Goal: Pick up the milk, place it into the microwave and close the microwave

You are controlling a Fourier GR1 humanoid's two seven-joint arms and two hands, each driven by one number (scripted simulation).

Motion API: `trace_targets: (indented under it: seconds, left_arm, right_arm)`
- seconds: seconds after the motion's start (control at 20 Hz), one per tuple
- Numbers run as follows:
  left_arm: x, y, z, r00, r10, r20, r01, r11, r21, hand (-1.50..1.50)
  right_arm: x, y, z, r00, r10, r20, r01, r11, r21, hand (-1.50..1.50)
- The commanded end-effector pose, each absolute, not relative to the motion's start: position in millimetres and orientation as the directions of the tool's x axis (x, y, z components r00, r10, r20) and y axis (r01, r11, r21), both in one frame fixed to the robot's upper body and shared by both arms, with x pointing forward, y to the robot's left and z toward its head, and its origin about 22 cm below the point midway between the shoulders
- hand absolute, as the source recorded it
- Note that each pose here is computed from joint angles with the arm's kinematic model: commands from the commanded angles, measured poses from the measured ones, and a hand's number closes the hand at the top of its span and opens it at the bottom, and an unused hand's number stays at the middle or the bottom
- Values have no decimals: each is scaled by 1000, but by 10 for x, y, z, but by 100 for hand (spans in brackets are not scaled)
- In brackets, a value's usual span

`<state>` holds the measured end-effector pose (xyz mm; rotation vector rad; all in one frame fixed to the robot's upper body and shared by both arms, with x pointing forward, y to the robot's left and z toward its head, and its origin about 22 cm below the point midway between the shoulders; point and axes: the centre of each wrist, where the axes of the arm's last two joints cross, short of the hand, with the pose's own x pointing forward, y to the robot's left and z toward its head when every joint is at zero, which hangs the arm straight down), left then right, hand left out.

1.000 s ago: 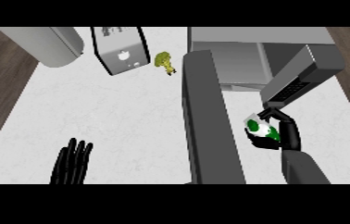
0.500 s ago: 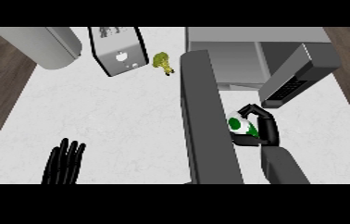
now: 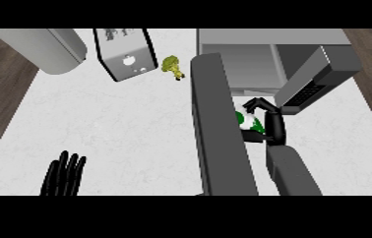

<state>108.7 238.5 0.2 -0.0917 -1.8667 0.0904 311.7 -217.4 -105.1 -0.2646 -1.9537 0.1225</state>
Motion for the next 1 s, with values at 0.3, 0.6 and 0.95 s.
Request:
trace_targets:
  seconds: [0.3,0.6,0.95]
  left_arm:
    - [1128,2481,-12,-306,132,943,8,991,-136,-150]
    - [1146,2502,34,-295,131,947,40,991,-124,-150]
    - [1153,2552,-43,-303,133,944,69,991,-118,-150]
  right_arm:
    - [3607,-2100,-582,-306,365,879,201,928,-315,150]
    - [3911,-2248,-349,-247,525,815,232,848,-476,150]
    - [4074,-2308,-192,-189,630,754,304,767,-565,150]
